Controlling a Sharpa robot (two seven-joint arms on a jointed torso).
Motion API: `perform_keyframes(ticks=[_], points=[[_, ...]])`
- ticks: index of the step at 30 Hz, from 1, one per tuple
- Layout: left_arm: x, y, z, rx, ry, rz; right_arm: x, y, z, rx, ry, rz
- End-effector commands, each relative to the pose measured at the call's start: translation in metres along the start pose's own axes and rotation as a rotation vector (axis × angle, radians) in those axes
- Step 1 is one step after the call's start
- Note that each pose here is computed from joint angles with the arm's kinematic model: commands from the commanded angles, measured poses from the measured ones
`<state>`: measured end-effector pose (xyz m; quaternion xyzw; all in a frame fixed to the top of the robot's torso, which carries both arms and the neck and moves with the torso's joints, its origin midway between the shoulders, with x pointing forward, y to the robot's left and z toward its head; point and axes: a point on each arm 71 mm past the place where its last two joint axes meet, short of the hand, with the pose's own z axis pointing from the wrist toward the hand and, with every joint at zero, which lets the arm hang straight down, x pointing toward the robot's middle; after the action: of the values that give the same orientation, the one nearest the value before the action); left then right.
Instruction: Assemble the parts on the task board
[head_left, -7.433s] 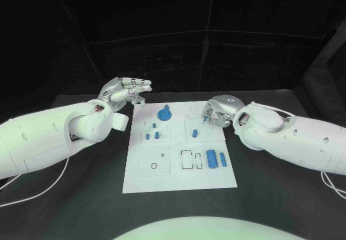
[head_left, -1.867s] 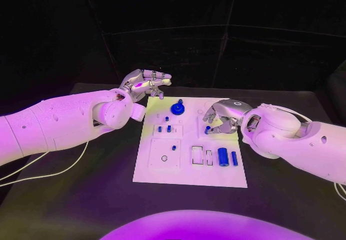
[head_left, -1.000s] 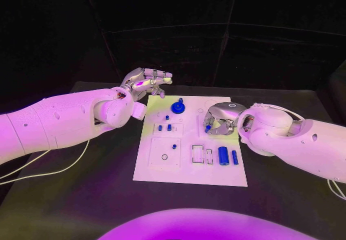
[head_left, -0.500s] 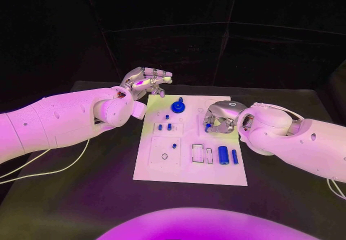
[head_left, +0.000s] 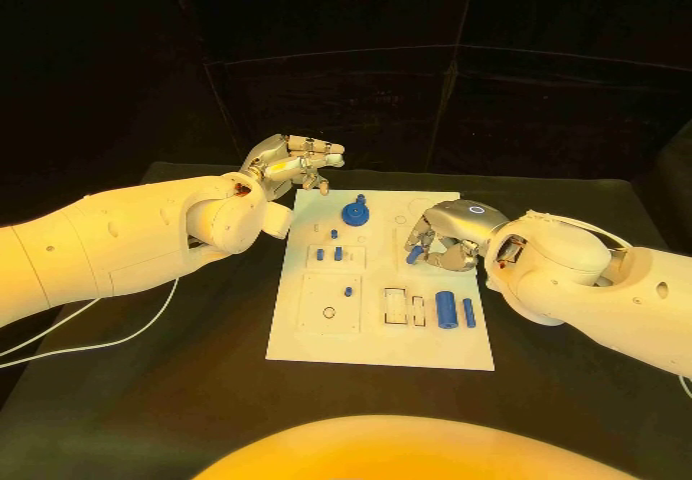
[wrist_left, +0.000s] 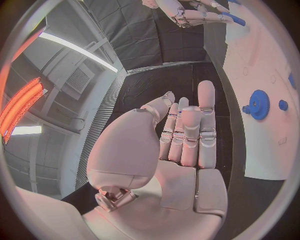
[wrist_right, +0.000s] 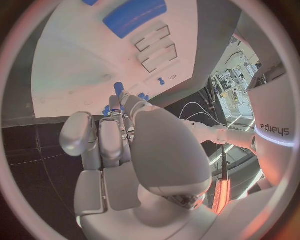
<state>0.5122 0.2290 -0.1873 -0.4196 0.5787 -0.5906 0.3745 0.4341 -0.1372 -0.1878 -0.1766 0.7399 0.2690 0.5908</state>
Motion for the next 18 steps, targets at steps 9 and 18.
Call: perform_keyframes(ticks=[9, 18], points=[[0.0015, -0.0014, 0.0003, 0.005, 0.010, -0.007, -0.012, 0.043, -0.006, -0.130, -0.082, 0.077], [0.0054, -0.0013, 0.0018, 0.006, 0.019, -0.010, -0.004, 0.089, 0.019, -0.263, -0.055, 0.110]])
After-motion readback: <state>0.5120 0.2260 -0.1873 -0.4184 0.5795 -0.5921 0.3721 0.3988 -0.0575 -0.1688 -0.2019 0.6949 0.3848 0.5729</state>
